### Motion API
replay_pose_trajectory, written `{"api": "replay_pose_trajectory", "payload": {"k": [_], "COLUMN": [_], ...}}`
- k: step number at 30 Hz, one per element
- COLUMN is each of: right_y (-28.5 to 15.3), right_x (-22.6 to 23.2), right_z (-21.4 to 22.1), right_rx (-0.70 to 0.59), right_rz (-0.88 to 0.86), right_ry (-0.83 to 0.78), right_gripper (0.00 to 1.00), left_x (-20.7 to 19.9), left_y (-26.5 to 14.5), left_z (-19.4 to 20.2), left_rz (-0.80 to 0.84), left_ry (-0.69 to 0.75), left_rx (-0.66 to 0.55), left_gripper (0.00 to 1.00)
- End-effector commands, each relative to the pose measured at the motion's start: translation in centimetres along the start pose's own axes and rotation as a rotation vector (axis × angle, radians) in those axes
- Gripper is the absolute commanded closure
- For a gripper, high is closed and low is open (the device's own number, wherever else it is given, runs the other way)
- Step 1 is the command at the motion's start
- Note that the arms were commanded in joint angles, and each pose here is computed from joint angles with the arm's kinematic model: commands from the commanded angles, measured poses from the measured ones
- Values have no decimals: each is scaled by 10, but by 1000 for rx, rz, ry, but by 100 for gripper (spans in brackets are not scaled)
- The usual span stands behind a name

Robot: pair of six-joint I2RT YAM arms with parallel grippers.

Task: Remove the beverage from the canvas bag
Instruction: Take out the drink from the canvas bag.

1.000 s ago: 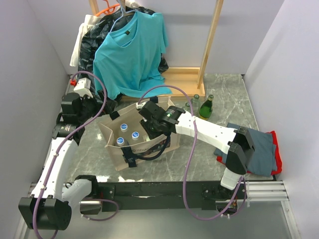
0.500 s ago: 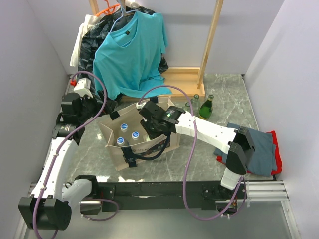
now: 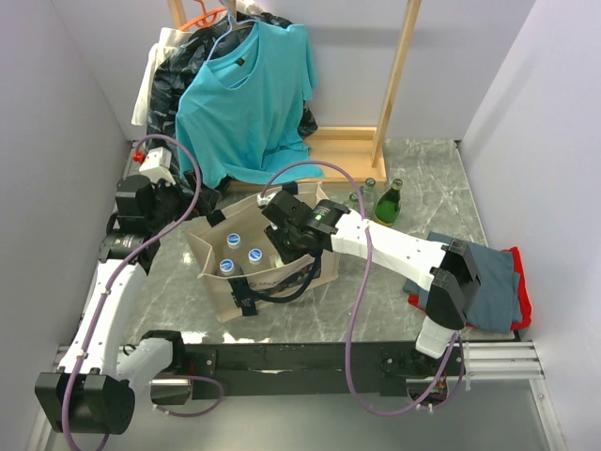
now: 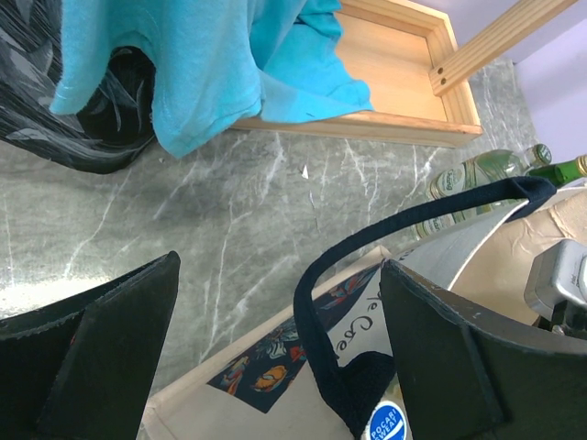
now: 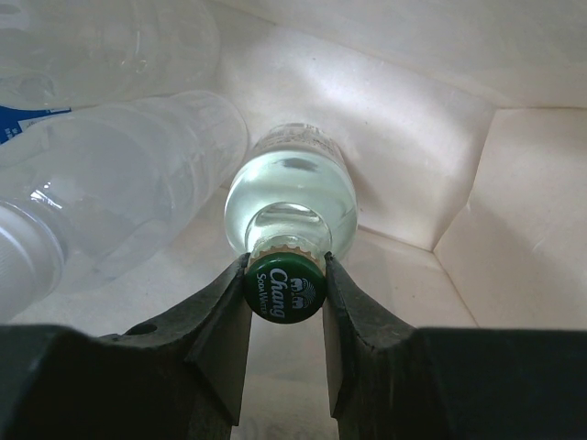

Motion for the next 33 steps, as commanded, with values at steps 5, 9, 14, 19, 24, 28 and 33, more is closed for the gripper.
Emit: {"api": "replay_pose_trajectory", "payload": {"k": [5, 9, 14, 19, 24, 28, 33], "right_y": [-37, -45, -52, -59, -66, -73, -80], "right_x": [-5, -6, -9, -9, -15, -16, -17], "right_z": [-17, -21, -26, -30, -36, -41, -46], "right_rx": [-109, -128, -145, -173, -199, -235, -257], "right_rz": [8, 19, 30, 35, 65, 73, 78], "right_ry": [21, 23, 30, 34, 41, 42, 44], "right_gripper": [100, 100, 100, 100, 100, 100, 100], "left_x": [-4, -3, -4, -3, -3, -2, -4], "left_y": [-5, -5, -3, -3, -2, -2, 0], "left_z": [-5, -6, -3, -2, -2, -4, -5], "left_rz": [20, 14, 29, 32, 32, 15, 28], "left_ry": [19, 24, 15, 13, 8, 18, 15], "left_rx": [-42, -40, -35, -33, -30, -33, -30], "left_gripper": [4, 4, 4, 4, 4, 4, 4]}}
Point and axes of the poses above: each gripper's point midway between its finger pads, its own y axis out along the fingers, its own x axis along the line the jaws close on, z = x × y, the point moved 4 cm from there along -y, back along the fingers, and after that the axes turned 7 degrees about -y, right-handed, at the moved point
